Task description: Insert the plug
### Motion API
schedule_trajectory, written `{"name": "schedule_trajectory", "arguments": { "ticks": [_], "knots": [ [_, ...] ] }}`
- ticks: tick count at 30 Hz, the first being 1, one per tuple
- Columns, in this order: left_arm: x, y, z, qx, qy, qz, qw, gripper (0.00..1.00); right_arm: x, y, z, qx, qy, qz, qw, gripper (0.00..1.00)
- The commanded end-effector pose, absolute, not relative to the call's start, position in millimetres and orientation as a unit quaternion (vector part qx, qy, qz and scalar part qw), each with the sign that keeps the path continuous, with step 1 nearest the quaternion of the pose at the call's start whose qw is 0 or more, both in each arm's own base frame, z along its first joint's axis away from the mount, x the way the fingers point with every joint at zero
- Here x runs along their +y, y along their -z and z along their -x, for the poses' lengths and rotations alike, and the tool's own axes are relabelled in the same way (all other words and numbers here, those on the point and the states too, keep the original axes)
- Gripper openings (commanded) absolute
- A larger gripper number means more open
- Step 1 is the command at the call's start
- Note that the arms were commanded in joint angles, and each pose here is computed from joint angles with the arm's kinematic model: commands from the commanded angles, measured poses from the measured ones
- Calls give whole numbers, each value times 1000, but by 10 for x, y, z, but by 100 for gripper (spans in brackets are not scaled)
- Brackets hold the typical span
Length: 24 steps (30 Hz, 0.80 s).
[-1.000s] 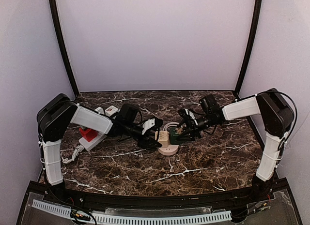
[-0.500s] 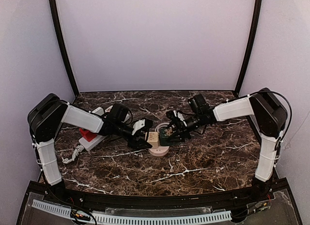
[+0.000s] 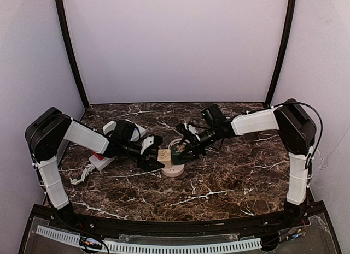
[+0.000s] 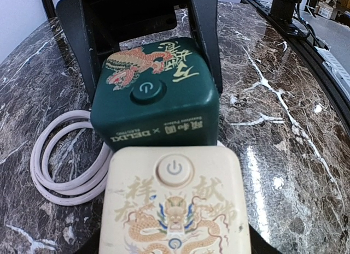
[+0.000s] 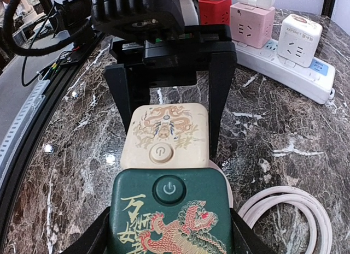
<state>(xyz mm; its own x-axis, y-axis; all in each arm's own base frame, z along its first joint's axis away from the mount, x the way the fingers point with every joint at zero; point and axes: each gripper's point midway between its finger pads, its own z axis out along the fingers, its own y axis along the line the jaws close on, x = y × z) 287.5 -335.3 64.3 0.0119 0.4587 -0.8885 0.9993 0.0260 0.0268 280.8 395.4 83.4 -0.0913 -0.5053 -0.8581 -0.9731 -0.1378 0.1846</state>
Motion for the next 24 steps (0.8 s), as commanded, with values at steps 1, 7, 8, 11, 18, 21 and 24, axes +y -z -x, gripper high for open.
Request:
{"name": "schedule_trajectory", "arguments": {
  "ticks": [1, 7, 8, 11, 18, 21, 24],
  "knots": [
    [-3368, -776, -2851, 600, 354, -596, 398, 66, 3487, 450, -2237, 711, -333, 613, 86, 0],
    [-3510, -1189, -2821, 591, 401, -563, 415, 77, 3567, 297, -2238, 684, -353, 624, 139, 0],
    [-3552, -1215, -2801, 589, 407, -562, 415, 78, 3589, 293, -2251, 682, -356, 623, 143, 0],
    [-3626, -1150, -2795, 587, 406, -570, 407, 78, 3640, 304, -2342, 684, -349, 623, 150, 0],
    [-3661, -997, -2710, 596, 394, -586, 383, 70, 3598, 469, -2366, 703, -331, 614, 142, 0],
    [-3634, -1069, -2692, 595, 395, -583, 387, 72, 3487, 684, -2342, 723, -312, 605, 119, 0],
    [-3567, -1230, -2799, 609, 385, -562, 406, 76, 3518, 596, -2448, 725, -299, 605, 136, 0]
  ]
}}
